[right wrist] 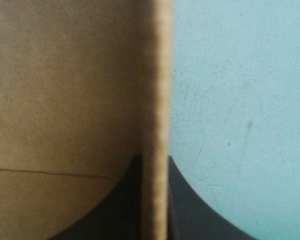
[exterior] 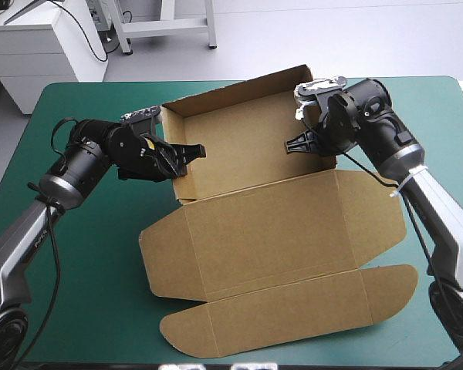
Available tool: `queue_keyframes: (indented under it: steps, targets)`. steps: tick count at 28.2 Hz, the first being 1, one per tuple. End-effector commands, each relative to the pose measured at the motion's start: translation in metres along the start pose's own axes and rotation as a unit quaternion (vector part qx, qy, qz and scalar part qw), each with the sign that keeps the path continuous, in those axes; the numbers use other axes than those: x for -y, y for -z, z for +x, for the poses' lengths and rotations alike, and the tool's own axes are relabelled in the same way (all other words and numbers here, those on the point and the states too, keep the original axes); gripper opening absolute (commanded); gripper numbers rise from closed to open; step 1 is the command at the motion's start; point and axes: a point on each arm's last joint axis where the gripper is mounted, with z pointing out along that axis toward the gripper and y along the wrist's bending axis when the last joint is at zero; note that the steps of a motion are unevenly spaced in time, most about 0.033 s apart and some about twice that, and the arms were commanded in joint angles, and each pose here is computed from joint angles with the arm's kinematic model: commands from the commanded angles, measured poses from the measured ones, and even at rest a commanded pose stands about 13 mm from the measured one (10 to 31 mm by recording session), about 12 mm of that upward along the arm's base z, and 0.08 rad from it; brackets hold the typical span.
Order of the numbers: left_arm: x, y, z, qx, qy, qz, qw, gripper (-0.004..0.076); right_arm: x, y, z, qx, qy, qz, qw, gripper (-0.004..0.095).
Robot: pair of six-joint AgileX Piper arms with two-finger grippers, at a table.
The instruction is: Fold the box
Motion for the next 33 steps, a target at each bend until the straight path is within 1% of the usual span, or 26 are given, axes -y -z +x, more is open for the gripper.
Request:
queue_keyframes:
  steps: [1,4,6,7,11,15,17,20,23,27,33]
  targets:
    - [0.012,0.028,-0.013,0.032,-0.028,0.004,0.999,-0.0009,0.001,0.017,-0.003,0.025,-0.016,-0.011,1.0,-0.0004]
    - [0.011,0.021,-0.019,-0.018,-0.045,-0.037,0.998,-0.0009,-0.006,0.006,-0.002,0.001,-0.023,-0.033,0.999,-0.0004]
    - [0.01,0.005,-0.023,-0.061,-0.06,-0.059,0.995,-0.0009,-0.01,-0.003,-0.003,-0.013,-0.027,-0.048,0.998,-0.0005]
    - [0.01,-0.002,-0.026,-0.072,-0.069,-0.064,0.993,-0.0009,-0.012,-0.008,-0.003,-0.02,-0.032,-0.05,0.998,-0.0004]
    - [0.011,-0.019,-0.032,-0.083,-0.083,-0.065,0.991,-0.0008,-0.015,-0.03,0.001,-0.051,-0.035,-0.045,0.997,-0.0004]
    - [0.002,-0.029,-0.037,-0.079,-0.1,-0.108,0.986,-0.0008,-0.013,-0.054,0.007,-0.071,-0.042,-0.043,0.996,-0.0004]
    - [0.0,-0.033,-0.038,-0.081,-0.106,-0.117,0.984,-0.0009,-0.015,-0.066,0.014,-0.079,-0.05,-0.056,0.994,-0.0005]
    - [-0.001,-0.041,-0.038,-0.091,-0.115,-0.119,0.982,-0.0009,-0.015,-0.076,0.021,-0.09,-0.059,-0.065,0.992,-0.0005]
    - [-0.002,-0.048,-0.037,-0.101,-0.112,-0.116,0.982,-0.0008,-0.015,-0.079,0.025,-0.1,-0.059,-0.064,0.991,-0.0005]
    - [0.0,-0.056,-0.035,-0.115,-0.115,-0.102,0.981,-0.0008,-0.015,-0.08,0.024,-0.096,-0.058,-0.061,0.992,-0.0005]
    - [-0.002,-0.068,-0.034,-0.131,-0.111,-0.1,0.98,-0.0008,-0.014,-0.08,0.024,-0.095,-0.056,-0.056,0.992,-0.0005]
